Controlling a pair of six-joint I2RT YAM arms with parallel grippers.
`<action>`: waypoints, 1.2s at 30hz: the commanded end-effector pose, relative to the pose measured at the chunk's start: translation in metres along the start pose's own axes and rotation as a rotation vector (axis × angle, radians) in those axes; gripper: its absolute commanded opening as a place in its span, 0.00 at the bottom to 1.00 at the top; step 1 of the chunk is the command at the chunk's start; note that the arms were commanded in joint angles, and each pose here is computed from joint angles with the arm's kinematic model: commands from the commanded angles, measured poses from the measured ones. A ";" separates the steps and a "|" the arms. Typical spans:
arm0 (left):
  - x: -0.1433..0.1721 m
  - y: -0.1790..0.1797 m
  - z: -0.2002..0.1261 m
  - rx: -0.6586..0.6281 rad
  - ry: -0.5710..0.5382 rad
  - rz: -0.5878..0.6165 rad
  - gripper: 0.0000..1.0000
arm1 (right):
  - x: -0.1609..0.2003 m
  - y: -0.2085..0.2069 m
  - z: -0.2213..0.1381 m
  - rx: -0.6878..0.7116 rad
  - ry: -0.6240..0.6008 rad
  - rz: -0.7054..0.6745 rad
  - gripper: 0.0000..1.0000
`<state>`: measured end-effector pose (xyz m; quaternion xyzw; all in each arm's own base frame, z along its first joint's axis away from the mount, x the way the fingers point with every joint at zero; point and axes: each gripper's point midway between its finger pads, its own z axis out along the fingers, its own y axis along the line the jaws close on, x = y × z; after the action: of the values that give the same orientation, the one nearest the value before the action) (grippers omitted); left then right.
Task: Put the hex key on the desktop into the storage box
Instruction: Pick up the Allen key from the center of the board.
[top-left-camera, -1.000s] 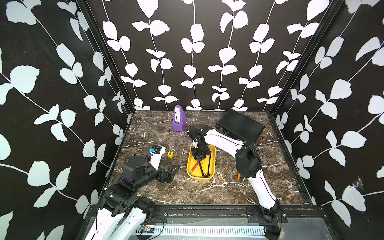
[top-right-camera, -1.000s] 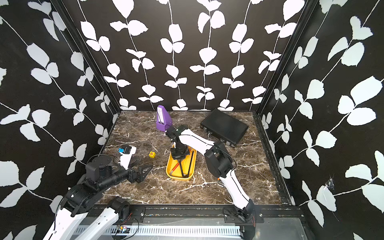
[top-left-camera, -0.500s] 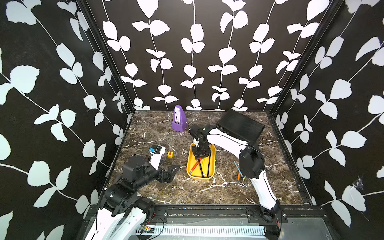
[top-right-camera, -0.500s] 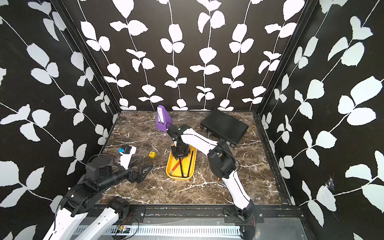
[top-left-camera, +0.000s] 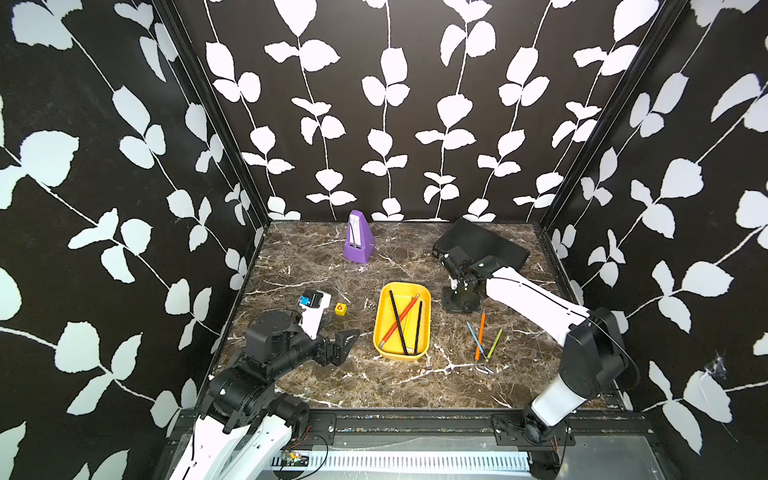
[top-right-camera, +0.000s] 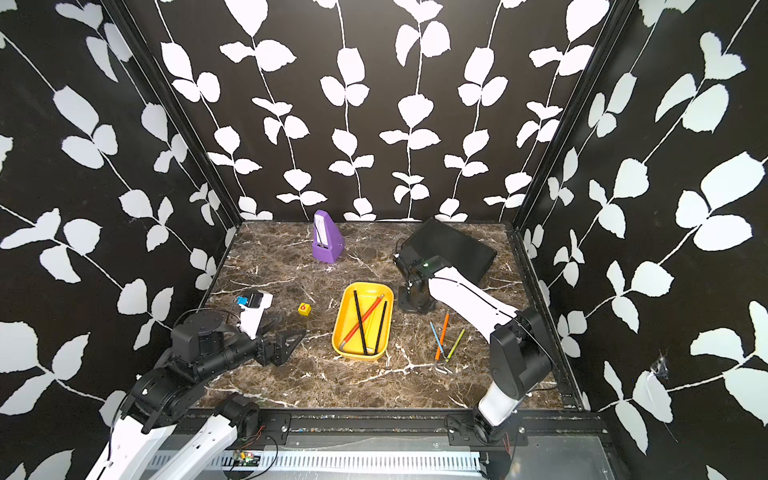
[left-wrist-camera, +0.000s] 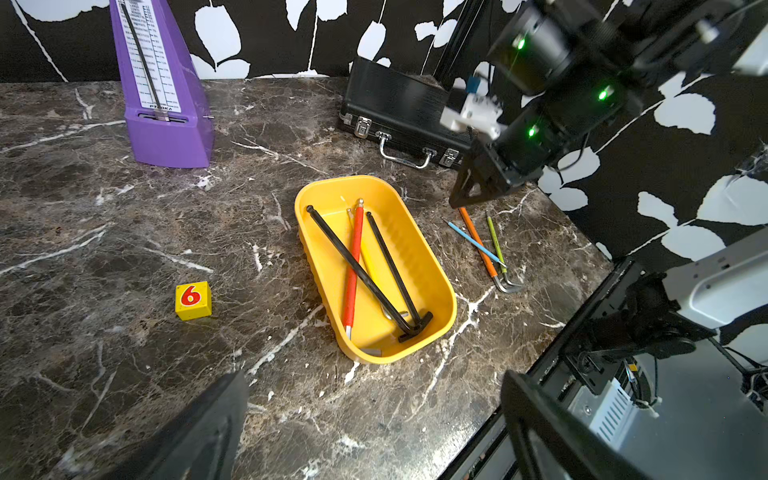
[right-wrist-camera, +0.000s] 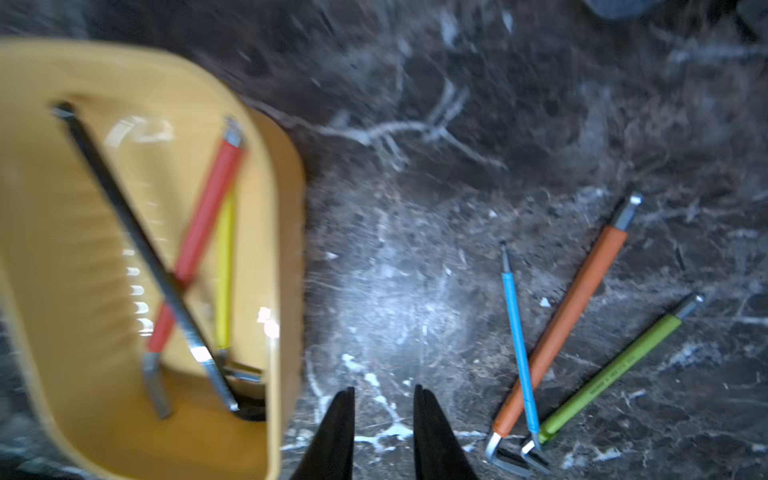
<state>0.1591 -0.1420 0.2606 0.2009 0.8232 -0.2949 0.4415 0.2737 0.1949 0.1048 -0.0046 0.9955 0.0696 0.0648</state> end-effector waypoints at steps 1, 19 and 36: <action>0.001 0.000 0.002 0.004 0.000 -0.001 0.96 | 0.021 -0.031 0.011 0.110 0.026 0.024 0.29; 0.001 -0.002 0.002 0.015 0.002 0.000 0.96 | 0.048 -0.083 0.054 0.237 0.137 0.018 0.35; 0.001 -0.002 0.003 0.018 0.004 0.000 0.96 | 0.050 -0.082 0.083 0.221 0.227 -0.022 0.21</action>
<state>0.1588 -0.1424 0.2608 0.2016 0.8229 -0.2960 0.4412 0.2388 0.1257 0.0148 -0.0103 0.9986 -0.0430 -0.0304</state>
